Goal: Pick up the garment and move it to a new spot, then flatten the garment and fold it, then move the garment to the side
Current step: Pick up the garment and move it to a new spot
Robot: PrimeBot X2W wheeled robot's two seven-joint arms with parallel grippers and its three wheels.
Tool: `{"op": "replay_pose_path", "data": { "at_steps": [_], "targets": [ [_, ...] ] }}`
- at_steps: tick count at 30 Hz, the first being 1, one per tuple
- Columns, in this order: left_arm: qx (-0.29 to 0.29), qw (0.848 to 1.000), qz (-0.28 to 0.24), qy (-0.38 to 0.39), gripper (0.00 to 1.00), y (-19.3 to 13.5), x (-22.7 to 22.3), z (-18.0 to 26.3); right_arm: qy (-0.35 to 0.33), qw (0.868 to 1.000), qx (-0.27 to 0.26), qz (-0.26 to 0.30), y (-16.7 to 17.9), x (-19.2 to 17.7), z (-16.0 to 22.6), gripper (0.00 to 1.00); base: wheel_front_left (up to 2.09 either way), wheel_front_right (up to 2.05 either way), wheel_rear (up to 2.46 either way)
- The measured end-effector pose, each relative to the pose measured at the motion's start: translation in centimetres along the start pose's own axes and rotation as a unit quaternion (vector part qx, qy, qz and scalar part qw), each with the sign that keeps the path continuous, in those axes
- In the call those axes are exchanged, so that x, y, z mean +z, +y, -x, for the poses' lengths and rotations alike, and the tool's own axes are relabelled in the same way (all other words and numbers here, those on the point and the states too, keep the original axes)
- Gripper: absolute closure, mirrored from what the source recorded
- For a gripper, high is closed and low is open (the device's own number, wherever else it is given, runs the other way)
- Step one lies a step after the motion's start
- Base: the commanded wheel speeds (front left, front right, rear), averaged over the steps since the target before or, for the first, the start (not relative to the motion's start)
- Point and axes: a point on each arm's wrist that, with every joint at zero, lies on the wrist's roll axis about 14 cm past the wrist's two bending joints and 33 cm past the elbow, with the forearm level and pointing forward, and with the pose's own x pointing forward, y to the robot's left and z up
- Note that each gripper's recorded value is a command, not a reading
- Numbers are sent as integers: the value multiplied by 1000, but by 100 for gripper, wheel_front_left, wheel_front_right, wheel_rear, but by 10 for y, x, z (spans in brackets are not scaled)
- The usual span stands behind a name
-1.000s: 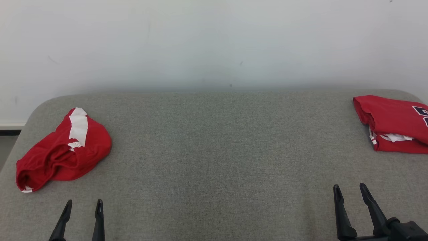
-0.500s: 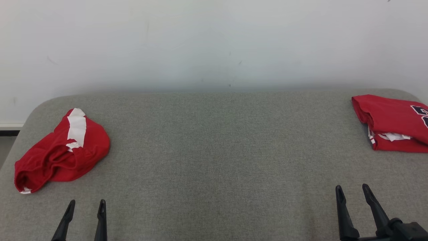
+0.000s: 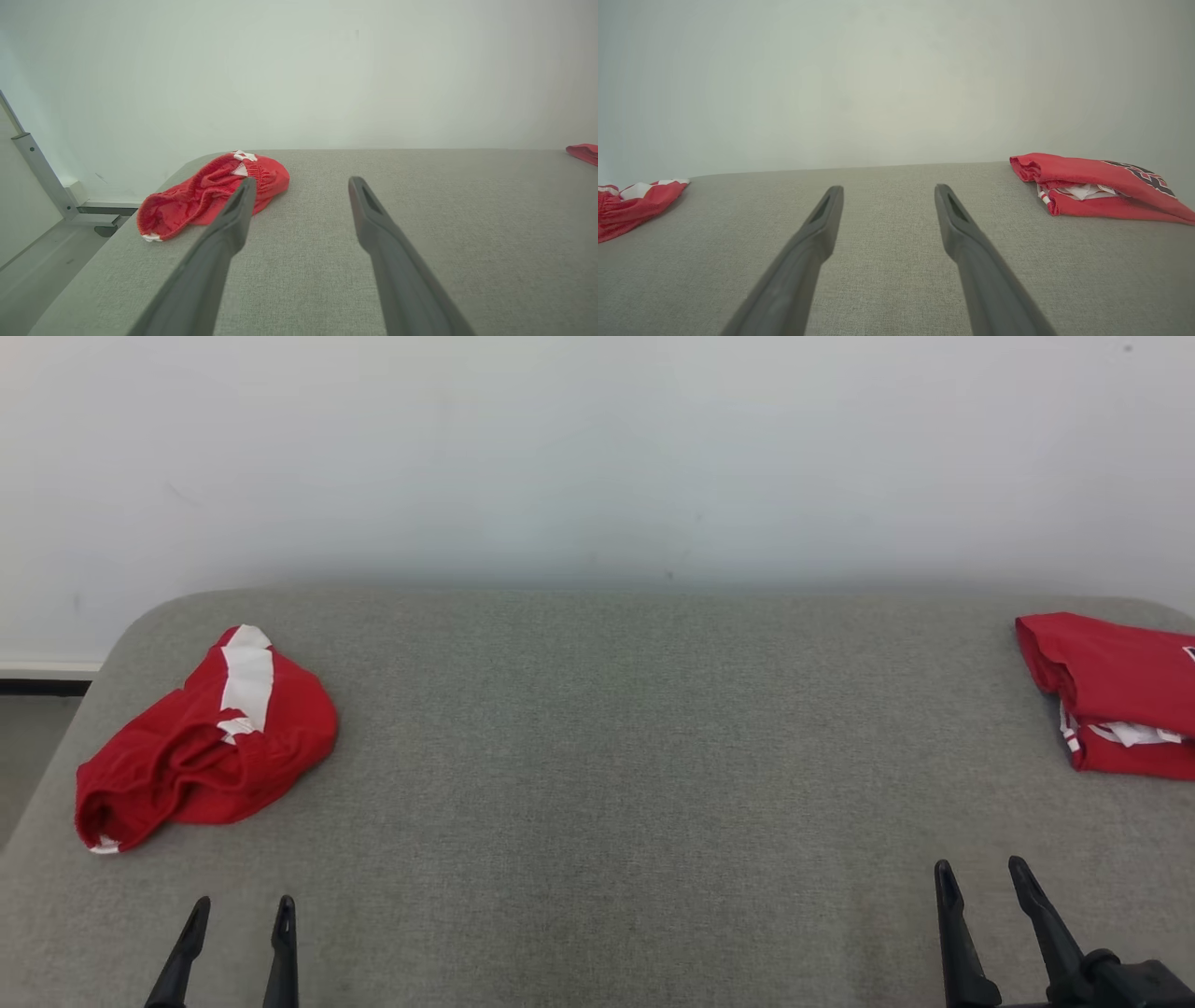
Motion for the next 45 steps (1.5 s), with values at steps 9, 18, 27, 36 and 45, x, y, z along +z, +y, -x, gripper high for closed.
{"op": "replay_pose_path", "data": {
  "at_steps": [9,18,27,36,45],
  "targets": [
    [61,998,-5,11,0,34,-1,23,11,999,40,-7,26,-8,-16,0,0,0,0],
    [141,990,-3,20,0,74,-4,61,18,995,96,-12,63,-14,-39,0,0,0,0],
    [210,977,-6,22,0,105,-3,98,23,988,151,-16,102,-19,-56,0,0,0,0],
    [276,961,-14,23,0,132,0,139,27,978,205,-22,142,-21,-67,0,0,0,0],
    [302,953,-18,23,0,140,1,151,31,975,220,-23,153,-25,-72,0,0,0,0]
  ]
}}
